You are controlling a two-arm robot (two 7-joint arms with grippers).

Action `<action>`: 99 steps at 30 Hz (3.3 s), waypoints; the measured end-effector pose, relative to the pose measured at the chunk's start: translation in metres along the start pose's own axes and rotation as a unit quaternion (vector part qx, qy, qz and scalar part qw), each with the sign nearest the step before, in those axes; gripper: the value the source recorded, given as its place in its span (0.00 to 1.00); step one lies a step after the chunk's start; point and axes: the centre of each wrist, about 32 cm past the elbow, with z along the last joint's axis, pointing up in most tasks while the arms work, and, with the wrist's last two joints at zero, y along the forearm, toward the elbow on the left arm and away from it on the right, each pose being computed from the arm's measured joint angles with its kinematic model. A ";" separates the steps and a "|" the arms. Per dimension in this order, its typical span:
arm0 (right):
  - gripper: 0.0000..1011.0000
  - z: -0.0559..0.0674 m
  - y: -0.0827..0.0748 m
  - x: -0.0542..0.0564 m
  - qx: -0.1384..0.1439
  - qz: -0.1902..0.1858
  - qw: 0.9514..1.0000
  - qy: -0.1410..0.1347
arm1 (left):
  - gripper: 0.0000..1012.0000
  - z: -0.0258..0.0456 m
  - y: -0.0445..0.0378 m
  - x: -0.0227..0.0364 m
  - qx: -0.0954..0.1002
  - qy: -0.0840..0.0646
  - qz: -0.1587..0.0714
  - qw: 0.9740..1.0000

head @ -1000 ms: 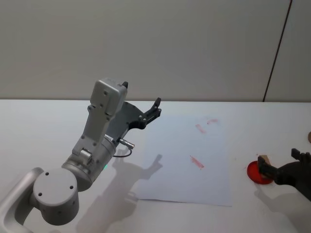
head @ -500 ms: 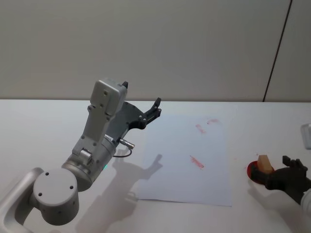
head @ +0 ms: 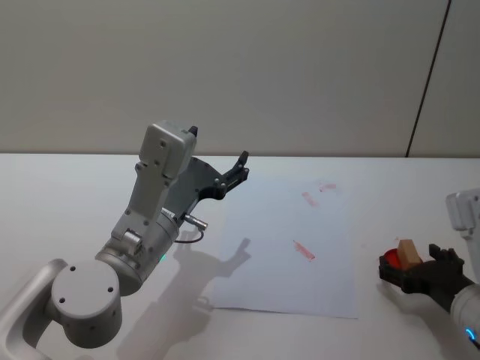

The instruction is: Use the one hand to pick up the stamp and affix it onto the A4 paper.

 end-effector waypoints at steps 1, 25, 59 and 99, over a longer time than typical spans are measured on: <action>0.99 0.000 0.002 0.000 -0.002 0.001 1.000 0.000 | 0.99 0.0000 0.0000 0.0000 0.000 0.000 0.000 1.000; 0.64 -0.001 0.016 -0.002 -0.016 0.005 1.000 -0.004 | 0.99 0.0000 0.0000 0.0000 0.000 0.000 0.000 1.000; 0.22 0.009 0.020 0.000 0.032 -0.006 0.999 -0.024 | 0.99 0.0000 0.0000 0.0000 0.000 0.000 0.000 1.000; 0.22 0.052 0.061 -0.027 0.044 0.158 0.983 -0.083 | 0.99 0.0000 0.0000 0.0000 0.000 0.000 0.000 1.000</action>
